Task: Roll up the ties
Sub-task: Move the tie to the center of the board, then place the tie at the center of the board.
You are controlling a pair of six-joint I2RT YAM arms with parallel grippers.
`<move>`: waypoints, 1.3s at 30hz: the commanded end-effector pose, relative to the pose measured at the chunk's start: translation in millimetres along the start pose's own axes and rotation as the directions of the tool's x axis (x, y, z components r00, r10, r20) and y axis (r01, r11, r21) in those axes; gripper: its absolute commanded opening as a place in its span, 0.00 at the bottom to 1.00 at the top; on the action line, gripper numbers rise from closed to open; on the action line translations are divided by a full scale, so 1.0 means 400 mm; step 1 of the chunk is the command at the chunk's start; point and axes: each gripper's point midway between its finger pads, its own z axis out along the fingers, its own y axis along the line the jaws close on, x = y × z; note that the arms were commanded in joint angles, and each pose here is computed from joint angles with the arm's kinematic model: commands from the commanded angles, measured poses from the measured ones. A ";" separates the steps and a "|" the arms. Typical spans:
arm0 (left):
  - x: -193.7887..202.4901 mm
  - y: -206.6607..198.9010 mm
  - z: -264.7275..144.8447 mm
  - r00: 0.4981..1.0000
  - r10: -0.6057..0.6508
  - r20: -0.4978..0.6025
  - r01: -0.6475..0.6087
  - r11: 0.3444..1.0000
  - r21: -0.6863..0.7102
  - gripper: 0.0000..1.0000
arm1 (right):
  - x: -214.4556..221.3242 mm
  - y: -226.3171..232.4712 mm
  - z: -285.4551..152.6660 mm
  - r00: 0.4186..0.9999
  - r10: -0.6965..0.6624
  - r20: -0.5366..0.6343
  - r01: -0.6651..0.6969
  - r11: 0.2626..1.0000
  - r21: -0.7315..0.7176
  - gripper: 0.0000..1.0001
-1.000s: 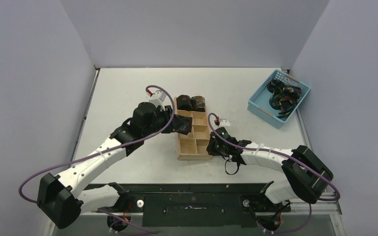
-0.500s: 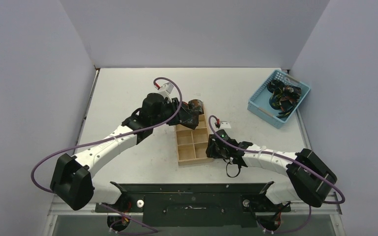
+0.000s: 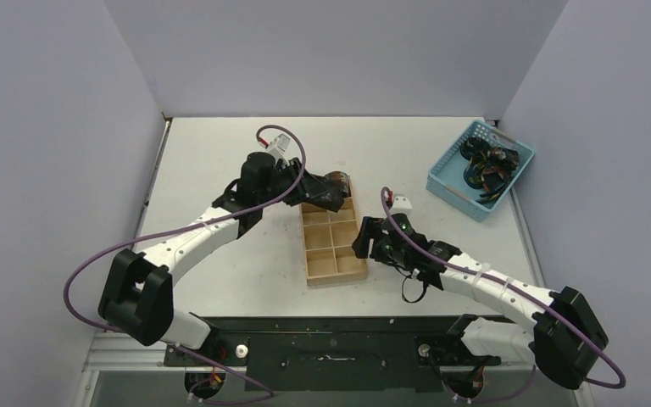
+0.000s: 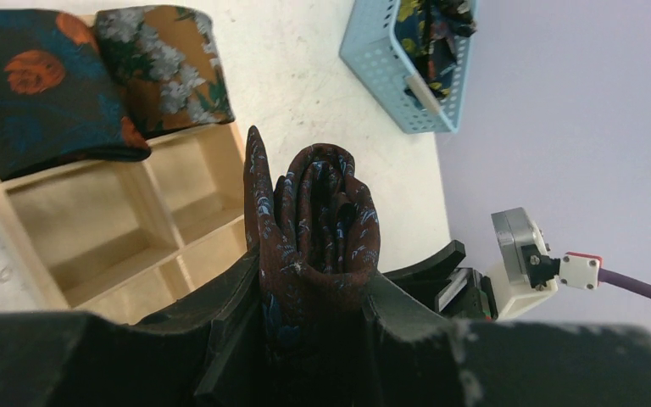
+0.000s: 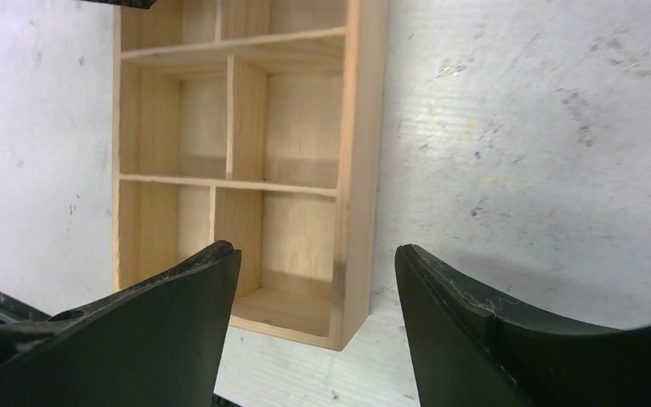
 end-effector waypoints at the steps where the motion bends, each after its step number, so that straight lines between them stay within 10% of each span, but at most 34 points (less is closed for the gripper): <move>1: -0.052 -0.092 0.019 0.998 -0.052 0.038 0.044 0.981 0.187 0.00 | -0.036 -0.039 -0.014 0.999 0.015 0.052 -0.015 1.000 0.013 0.68; 23: 0.038 0.270 0.125 0.995 -0.087 -0.042 0.073 0.961 -0.268 0.00 | -0.013 -0.124 -0.008 0.997 0.052 0.051 -0.054 0.998 0.039 0.66; 39: 0.086 0.442 0.082 0.973 0.078 -0.219 -0.204 0.743 -0.637 0.00 | -0.013 -0.138 -0.003 0.997 0.057 0.061 -0.060 0.997 0.047 0.66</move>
